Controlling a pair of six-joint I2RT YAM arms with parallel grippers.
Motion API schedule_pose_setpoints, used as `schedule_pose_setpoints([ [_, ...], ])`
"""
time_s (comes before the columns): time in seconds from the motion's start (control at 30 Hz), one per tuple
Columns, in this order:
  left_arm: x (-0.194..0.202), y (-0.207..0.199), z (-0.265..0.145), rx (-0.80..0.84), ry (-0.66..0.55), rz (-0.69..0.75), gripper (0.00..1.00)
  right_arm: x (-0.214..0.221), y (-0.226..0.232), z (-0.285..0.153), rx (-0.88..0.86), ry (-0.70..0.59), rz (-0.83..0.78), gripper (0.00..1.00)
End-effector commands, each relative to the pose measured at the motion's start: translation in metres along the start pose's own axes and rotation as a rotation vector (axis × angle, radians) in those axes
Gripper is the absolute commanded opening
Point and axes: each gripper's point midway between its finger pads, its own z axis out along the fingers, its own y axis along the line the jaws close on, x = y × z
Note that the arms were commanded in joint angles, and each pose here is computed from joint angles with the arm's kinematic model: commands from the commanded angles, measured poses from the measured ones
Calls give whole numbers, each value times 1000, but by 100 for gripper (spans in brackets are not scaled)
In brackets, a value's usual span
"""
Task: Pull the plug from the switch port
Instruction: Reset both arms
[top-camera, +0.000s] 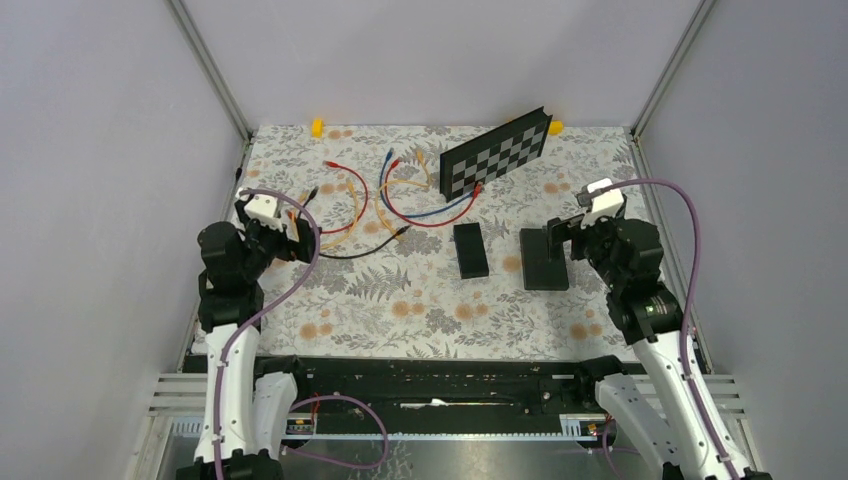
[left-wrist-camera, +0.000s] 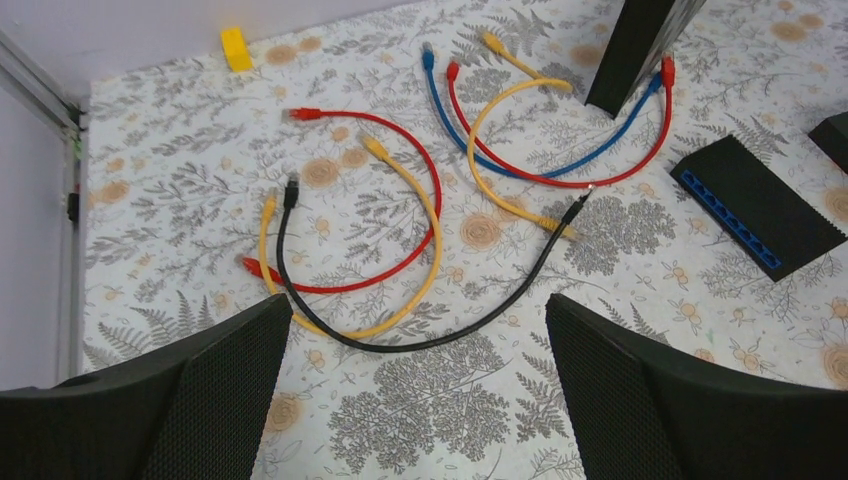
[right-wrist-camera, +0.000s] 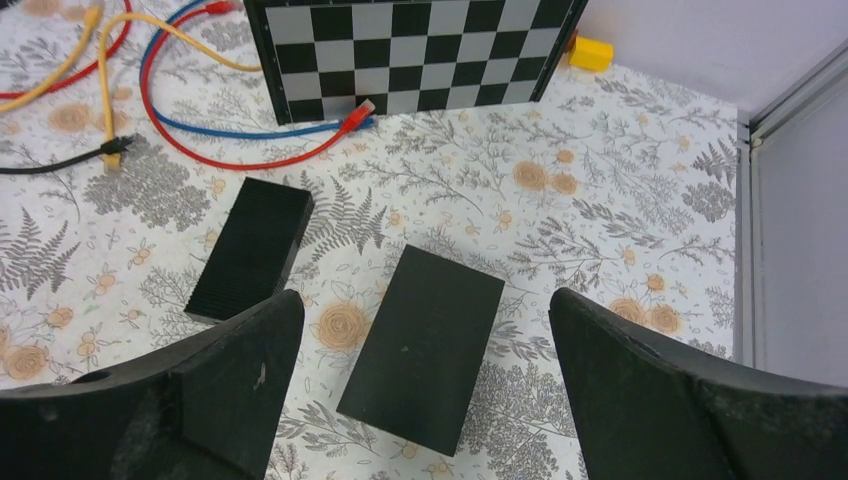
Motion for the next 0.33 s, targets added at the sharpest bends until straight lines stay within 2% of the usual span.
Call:
schedule_pose_setpoints([
  [0.0,-2,0,3,13,-29,11,99,-18,1,-8,-27,-90,20,100],
  [0.3,2,-1,2,8,-32,13,99,-7,-4,2,-22,-44,34,100],
])
